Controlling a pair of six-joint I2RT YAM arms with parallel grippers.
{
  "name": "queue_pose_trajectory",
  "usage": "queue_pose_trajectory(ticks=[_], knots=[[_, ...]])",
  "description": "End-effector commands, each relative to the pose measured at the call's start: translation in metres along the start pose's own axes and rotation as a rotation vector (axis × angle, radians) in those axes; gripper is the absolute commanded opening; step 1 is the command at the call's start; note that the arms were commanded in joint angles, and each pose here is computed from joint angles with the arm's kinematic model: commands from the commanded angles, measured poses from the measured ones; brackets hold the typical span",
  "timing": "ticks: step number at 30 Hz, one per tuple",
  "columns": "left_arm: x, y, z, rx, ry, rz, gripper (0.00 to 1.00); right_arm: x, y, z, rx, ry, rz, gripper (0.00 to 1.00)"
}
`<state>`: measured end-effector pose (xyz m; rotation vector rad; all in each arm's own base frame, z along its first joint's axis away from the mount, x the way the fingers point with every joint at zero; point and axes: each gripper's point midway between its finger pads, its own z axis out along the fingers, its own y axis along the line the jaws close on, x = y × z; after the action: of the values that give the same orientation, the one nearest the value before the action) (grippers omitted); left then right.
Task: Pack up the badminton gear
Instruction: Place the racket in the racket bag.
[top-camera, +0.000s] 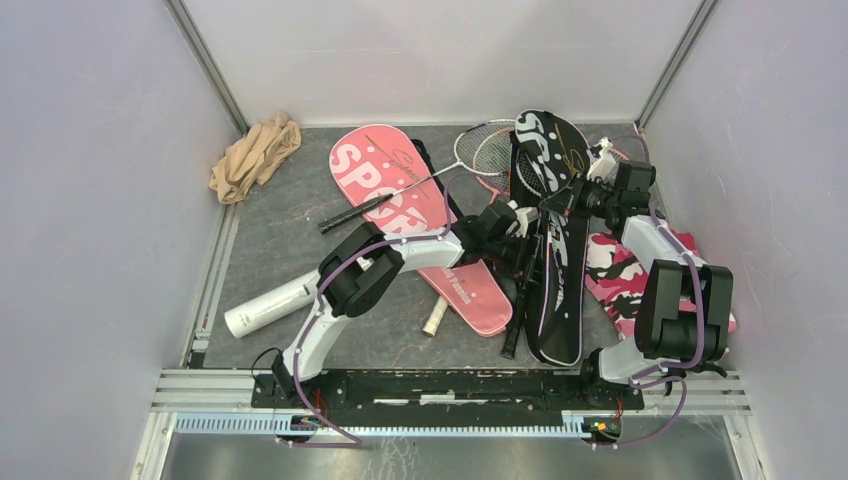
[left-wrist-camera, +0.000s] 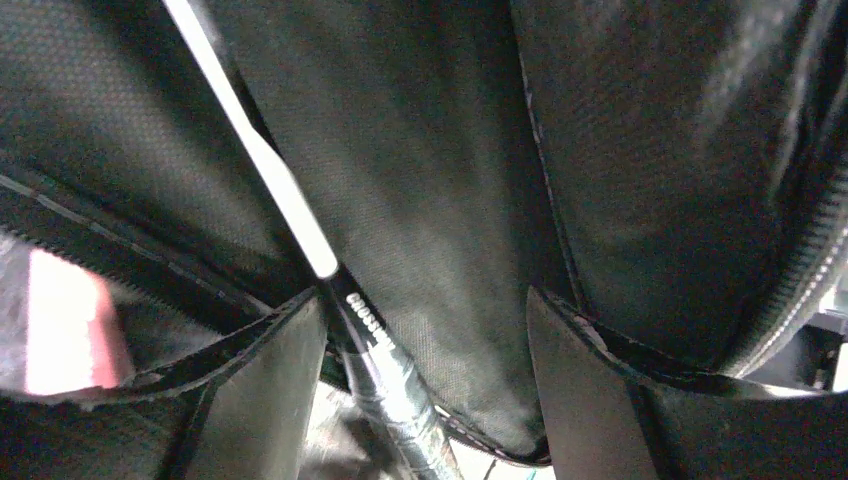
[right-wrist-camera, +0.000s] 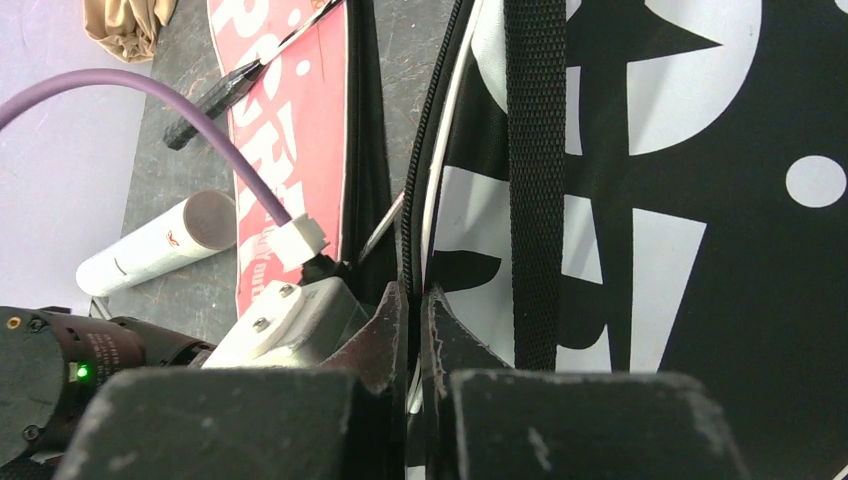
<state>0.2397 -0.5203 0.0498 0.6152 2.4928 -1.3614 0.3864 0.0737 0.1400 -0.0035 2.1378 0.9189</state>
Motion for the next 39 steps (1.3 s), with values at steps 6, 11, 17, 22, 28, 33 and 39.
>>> queue_pose_trajectory(ticks=[6, 11, 17, 22, 28, 33, 39], knots=[[-0.01, 0.022, -0.039, -0.221, -0.05, 0.197, 0.82, -0.019, 0.006, 0.001, -0.032, -0.039, -0.057, 0.0], [0.01, 0.02, -0.043, -0.185, 0.001, 0.178, 0.77, -0.021, 0.005, 0.001, -0.031, -0.041, -0.053, 0.0], [0.024, 0.007, -0.038, -0.081, 0.041, 0.139, 0.69, -0.027, 0.004, 0.002, -0.025, -0.048, -0.057, 0.0], [0.03, -0.002, -0.037, -0.045, 0.056, 0.136, 0.63, -0.028, 0.002, 0.003, -0.022, -0.048, -0.06, 0.0], [0.041, 0.003, -0.03, -0.037, 0.095, 0.099, 0.58, -0.03, 0.002, 0.003, -0.024, -0.05, -0.064, 0.0], [0.043, -0.001, -0.02, -0.012, 0.115, 0.08, 0.54, -0.026, 0.0, 0.004, -0.021, -0.042, -0.059, 0.0], [0.035, -0.003, -0.01, -0.002, 0.102, 0.065, 0.4, -0.02, 0.0, 0.003, -0.022, -0.035, -0.053, 0.0]])
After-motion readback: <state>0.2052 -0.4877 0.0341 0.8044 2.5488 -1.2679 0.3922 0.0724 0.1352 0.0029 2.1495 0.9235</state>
